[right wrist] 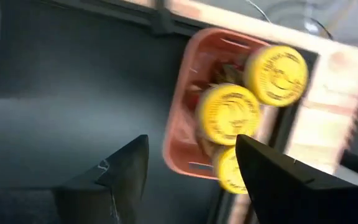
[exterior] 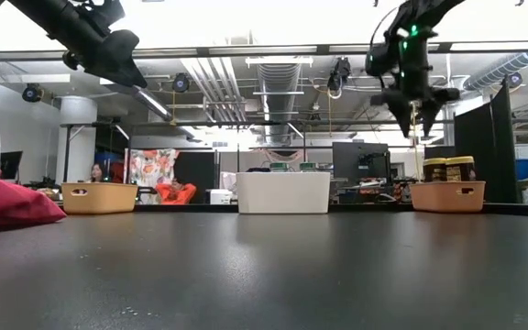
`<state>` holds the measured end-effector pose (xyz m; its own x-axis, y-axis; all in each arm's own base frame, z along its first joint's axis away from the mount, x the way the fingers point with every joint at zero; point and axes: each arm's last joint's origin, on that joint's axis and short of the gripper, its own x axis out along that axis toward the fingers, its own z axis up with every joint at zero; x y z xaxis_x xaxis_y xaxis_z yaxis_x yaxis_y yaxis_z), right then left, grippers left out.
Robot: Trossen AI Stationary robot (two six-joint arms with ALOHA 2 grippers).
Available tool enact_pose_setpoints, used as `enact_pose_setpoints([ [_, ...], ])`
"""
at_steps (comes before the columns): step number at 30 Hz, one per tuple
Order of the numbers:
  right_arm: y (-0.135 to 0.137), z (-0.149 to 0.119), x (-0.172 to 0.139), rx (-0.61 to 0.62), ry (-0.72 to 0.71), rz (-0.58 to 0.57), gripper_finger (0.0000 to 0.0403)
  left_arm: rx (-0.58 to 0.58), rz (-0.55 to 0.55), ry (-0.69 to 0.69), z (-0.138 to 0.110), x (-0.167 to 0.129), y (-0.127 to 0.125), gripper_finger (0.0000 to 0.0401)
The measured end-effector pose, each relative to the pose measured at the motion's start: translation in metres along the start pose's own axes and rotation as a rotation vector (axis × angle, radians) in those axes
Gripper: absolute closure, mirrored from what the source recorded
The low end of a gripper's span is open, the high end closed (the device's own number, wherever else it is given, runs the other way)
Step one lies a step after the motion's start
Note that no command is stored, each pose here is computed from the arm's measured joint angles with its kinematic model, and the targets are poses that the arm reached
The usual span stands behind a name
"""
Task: Sort spices by type
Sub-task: Return to Home Position
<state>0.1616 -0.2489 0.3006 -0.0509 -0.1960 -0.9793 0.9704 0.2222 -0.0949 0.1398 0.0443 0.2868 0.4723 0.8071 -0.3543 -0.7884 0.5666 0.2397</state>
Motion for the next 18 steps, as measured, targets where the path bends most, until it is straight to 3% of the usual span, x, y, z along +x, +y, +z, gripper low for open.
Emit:
enact_pose_setpoints([
  [4, 0.025, -0.017, -0.027, -0.124, -0.161, 0.102, 0.0177, -0.014, -0.118, -0.016, -0.001, 0.001, -0.006, 0.0175],
  [8, 0.069, -0.054, -0.059, -0.376, -0.451, 0.280, 0.0177, 0.007, -0.478, -0.192, -0.009, 0.000, -0.031, 0.0175],
  [12, 0.109, -0.119, -0.084, -0.638, -0.719, 0.525, 0.0180, 0.005, -0.797, -0.390, -0.020, -0.008, -0.049, 0.0175],
  [14, 0.124, -0.154, -0.090, -0.718, -0.863, 0.640, 0.0184, 0.009, -0.850, -0.407, -0.029, -0.008, -0.055, 0.0175],
  [18, 0.130, -0.209, -0.091, -0.801, -1.134, 0.769, 0.0193, 0.007, -0.765, -0.410, -0.035, -0.008, -0.055, 0.0175],
])
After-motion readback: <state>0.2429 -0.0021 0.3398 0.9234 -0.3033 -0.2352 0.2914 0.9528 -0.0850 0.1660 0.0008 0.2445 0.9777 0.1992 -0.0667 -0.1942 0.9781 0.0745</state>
